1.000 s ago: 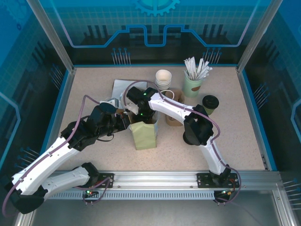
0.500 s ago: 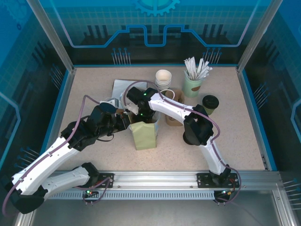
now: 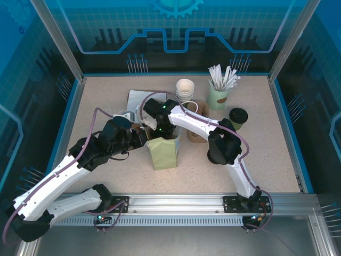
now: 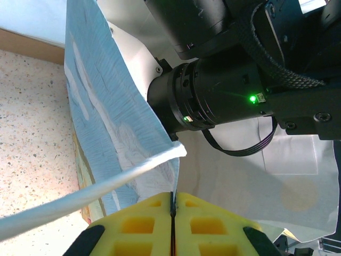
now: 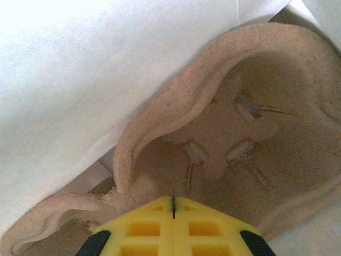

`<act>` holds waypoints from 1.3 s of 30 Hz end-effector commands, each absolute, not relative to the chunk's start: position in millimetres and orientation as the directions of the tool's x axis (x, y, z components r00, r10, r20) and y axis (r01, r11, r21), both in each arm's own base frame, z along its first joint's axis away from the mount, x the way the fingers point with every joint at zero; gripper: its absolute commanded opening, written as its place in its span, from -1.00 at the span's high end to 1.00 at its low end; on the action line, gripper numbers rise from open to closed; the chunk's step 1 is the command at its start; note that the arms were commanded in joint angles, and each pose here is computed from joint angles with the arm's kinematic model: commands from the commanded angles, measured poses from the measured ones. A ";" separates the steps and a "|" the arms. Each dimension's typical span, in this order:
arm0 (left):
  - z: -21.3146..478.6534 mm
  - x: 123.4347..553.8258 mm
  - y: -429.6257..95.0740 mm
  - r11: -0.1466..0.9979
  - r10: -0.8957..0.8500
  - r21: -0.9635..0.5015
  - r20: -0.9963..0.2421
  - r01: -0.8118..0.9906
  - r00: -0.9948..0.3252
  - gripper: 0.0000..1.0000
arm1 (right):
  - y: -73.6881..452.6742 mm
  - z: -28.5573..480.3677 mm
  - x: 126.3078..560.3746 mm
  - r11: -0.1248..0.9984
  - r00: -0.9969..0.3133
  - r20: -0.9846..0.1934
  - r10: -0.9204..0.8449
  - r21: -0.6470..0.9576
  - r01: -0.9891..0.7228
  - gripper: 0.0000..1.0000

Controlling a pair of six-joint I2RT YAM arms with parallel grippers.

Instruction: Pack the takeout coffee

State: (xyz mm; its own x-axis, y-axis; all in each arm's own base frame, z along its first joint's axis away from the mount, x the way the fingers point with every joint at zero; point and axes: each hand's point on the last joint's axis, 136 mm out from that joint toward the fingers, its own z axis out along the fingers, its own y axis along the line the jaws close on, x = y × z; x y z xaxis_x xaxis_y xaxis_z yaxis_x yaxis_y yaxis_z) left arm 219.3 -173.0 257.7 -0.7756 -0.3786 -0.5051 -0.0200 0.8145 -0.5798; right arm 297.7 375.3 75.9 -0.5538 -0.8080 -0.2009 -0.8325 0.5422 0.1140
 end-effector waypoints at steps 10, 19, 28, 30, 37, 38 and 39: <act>257.1 216.8 -172.0 0.828 -0.358 -0.560 -0.512 -0.013 -0.781 0.84 | 381.2 62.4 297.9 0.556 -0.579 -0.197 -0.791 0.162 -0.815 1.00; 258.8 217.9 -172.9 0.829 -0.357 -0.560 -0.513 -0.011 -0.781 0.84 | 384.4 121.1 306.3 0.556 -0.570 -0.322 -0.756 0.142 -0.819 1.00; 255.8 217.1 -169.7 0.841 -0.351 -0.541 -0.515 -0.021 -0.783 0.84 | 383.6 177.4 303.5 0.550 -0.550 -0.431 -0.715 0.138 -0.824 1.00; 256.4 217.4 -169.8 0.841 -0.352 -0.541 -0.515 -0.022 -0.782 0.85 | 382.5 190.8 303.6 0.550 -0.542 -0.455 -0.707 0.130 -0.825 1.00; 259.1 218.5 -171.7 0.845 -0.346 -0.535 -0.520 -0.018 -0.781 0.85 | 380.6 247.3 302.3 0.542 -0.505 -0.558 -0.658 0.114 -0.832 1.00; 258.9 218.9 -172.3 0.845 -0.345 -0.534 -0.520 -0.018 -0.781 0.85 | 380.0 255.6 302.1 0.542 -0.498 -0.574 -0.650 0.110 -0.833 1.00; 258.3 219.0 -172.6 0.846 -0.345 -0.533 -0.518 -0.020 -0.783 0.85 | 379.4 264.2 301.1 0.541 -0.492 -0.590 -0.640 0.108 -0.834 0.99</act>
State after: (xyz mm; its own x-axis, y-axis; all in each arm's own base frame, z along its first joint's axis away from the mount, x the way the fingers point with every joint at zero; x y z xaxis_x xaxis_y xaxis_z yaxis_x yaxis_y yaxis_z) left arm 219.5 -177.7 258.9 -0.7835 -0.3641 -0.5035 -0.0147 0.8209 -0.5708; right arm 302.0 386.1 220.5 -0.5022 -0.6948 -0.5148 -0.8398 0.5339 0.0987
